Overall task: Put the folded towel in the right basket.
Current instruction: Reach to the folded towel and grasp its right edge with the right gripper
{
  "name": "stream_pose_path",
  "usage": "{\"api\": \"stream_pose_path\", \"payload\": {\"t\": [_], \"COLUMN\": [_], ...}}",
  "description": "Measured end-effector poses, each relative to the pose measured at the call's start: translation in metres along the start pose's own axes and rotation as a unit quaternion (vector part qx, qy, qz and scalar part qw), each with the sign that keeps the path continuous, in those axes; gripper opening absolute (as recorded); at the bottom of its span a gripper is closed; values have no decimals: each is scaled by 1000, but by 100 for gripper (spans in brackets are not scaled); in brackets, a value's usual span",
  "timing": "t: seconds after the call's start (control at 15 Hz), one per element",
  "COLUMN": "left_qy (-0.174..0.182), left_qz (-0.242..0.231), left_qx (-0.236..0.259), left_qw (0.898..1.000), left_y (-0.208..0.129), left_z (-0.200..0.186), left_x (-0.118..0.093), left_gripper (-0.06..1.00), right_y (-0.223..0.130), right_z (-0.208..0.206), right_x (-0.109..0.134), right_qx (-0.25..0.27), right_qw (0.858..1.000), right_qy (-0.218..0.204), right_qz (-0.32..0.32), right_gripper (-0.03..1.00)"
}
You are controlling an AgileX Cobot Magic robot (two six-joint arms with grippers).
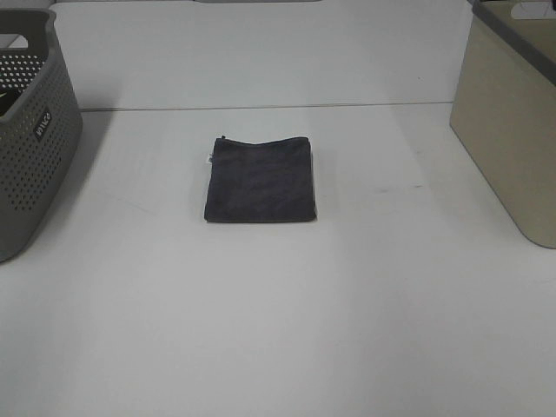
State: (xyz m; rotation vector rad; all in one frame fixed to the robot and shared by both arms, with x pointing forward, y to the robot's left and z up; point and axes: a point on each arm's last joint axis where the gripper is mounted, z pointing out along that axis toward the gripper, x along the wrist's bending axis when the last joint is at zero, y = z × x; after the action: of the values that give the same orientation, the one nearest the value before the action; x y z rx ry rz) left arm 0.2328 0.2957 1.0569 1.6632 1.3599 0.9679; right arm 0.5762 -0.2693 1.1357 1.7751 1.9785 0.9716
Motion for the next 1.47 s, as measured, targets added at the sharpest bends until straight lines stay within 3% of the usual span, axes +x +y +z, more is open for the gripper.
{"api": "stream_pose_path", "payload": {"t": [0.4,0.53,0.6,0.8,1.07,1.47], "left_qy": [0,0,0,0,0,0], "left_qz": [0,0,0,0,0,0], "left_qx": [0,0,0,0,0,0], "left_qw": [1000,1000,1000,1000,1000,1000], "left_y": [0,0,0,0,0,0], "left_z": [0,0,0,0,0,0], "left_x": [0,0,0,0,0,0], "left_gripper": [99,99,99,99,99,99], "right_y": [-12,-23,-34,-56,-62,-59], "right_z": [92,128,163,208,250,297], "right_x": [62,65,62,56,54,55], "right_qx": [84,109,122,162,210,230], "right_qw": [992,990,989,983,972,964], "right_qy": [57,65,77,87,98,119], "right_qz": [-75,-60,-19,28,40,57], "right_gripper": [67,67,67,67,67,67]}}
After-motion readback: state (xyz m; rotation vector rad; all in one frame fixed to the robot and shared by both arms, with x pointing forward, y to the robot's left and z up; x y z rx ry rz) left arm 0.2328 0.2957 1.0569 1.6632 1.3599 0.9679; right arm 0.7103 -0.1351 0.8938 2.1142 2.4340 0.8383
